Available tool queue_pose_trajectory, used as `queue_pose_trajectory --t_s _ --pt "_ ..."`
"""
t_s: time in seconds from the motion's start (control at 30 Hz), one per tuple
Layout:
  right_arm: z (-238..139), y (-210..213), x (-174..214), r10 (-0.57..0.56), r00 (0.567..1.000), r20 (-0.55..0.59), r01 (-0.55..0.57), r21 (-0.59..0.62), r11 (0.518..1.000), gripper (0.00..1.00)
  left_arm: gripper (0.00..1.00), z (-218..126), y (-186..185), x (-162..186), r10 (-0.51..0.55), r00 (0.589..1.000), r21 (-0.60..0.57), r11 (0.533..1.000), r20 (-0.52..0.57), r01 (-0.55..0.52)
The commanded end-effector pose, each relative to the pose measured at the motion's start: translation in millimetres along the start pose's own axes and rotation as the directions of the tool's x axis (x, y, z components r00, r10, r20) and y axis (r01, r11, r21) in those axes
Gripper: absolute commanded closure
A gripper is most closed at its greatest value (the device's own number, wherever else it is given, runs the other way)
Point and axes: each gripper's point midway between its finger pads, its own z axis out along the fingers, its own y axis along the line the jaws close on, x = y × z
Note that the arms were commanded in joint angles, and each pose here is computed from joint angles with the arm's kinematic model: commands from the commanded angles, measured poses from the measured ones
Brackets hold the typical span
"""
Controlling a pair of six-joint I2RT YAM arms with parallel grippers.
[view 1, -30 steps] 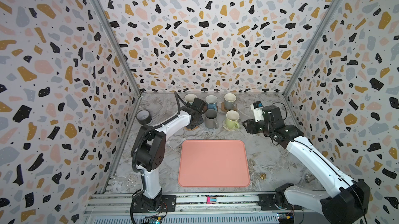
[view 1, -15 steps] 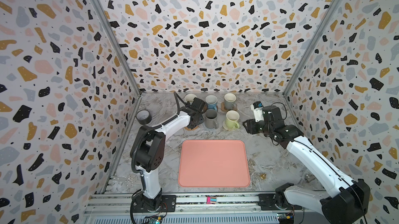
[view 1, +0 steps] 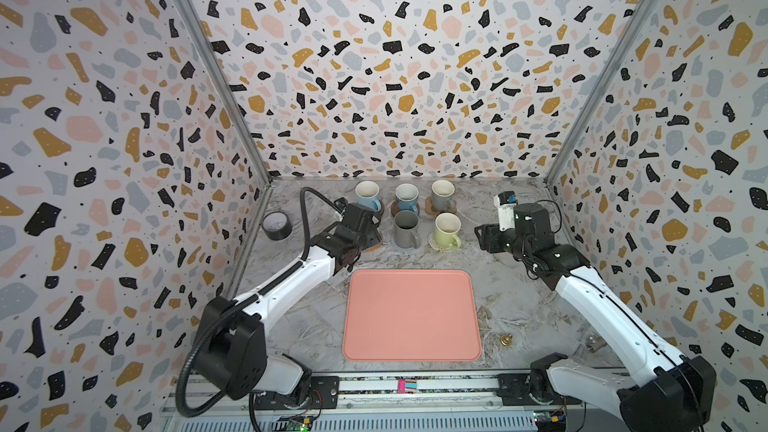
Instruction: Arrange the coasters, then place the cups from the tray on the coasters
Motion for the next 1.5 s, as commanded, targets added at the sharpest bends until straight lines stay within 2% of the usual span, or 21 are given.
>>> queue_pose_trajectory --t_s 0.0,0.1,0.17,0.3,0.43,0.5,0.63,0.8,0.87,0.93,1.03,1.17,1.37,1.47 --pt "-3 -31 -15 0.025 0.991 0.128 -0.038 0.098 0.994 0.26 0.00 -20 10 -33 0.085 0.980 -0.039 0.996 0.181 -0.079" --pt "-1 -59 -9 0.057 0.980 0.189 -0.089 0.164 0.982 0.17 0.00 -37 27 -49 0.129 0.948 -0.089 0.990 0.292 -0.107" --pt "2 -79 -1 0.073 0.972 0.224 -0.123 0.215 0.969 0.01 0.00 -46 41 -57 0.165 0.919 -0.140 0.983 0.357 -0.121" --pt "9 -113 24 0.080 0.958 0.275 -0.163 0.295 0.942 0.01 0.01 -62 87 -65 0.262 0.834 -0.330 0.938 0.485 -0.103" --pt "16 -128 52 0.006 0.954 0.301 -0.117 0.352 0.929 0.01 0.00 -65 113 -59 0.327 0.759 -0.396 0.913 0.562 -0.100" --pt "16 -128 62 -0.041 0.943 0.329 -0.085 0.358 0.930 0.01 0.01 -60 123 -52 0.365 0.739 -0.433 0.895 0.567 -0.109" --pt "14 -130 78 -0.081 0.928 0.363 -0.065 0.373 0.925 0.01 0.01 -36 135 -42 0.422 0.743 -0.490 0.860 0.520 -0.145" --pt "24 -132 95 -0.088 0.935 0.344 -0.049 0.369 0.928 0.01 0.00 -26 132 -40 0.426 0.739 -0.456 0.871 0.521 -0.181" --pt "27 -134 93 -0.086 0.935 0.344 -0.052 0.374 0.926 0.01 0.01 -30 132 -39 0.416 0.728 -0.429 0.884 0.545 -0.184" --pt "30 -135 89 -0.086 0.932 0.352 -0.058 0.378 0.924 0.01 0.00 -40 136 -40 0.374 0.699 -0.379 0.912 0.609 -0.157" --pt "33 -134 85 -0.088 0.924 0.371 -0.062 0.372 0.926 0.01 0.01 -39 138 -43 0.350 0.700 -0.333 0.928 0.623 -0.167" --pt "33 -136 76 -0.081 0.902 0.424 -0.090 0.369 0.925 0.01 0.01 -35 131 -43 0.363 0.701 -0.304 0.928 0.613 -0.215" --pt "48 -139 73 -0.076 0.923 0.377 -0.078 0.376 0.923 0.01 0.01 -36 125 -39 0.370 0.694 -0.272 0.929 0.618 -0.252" --pt "48 -141 68 -0.113 0.916 0.385 -0.052 0.395 0.917 0.01 0.00 -30 120 -30 0.416 0.707 -0.260 0.910 0.572 -0.324"
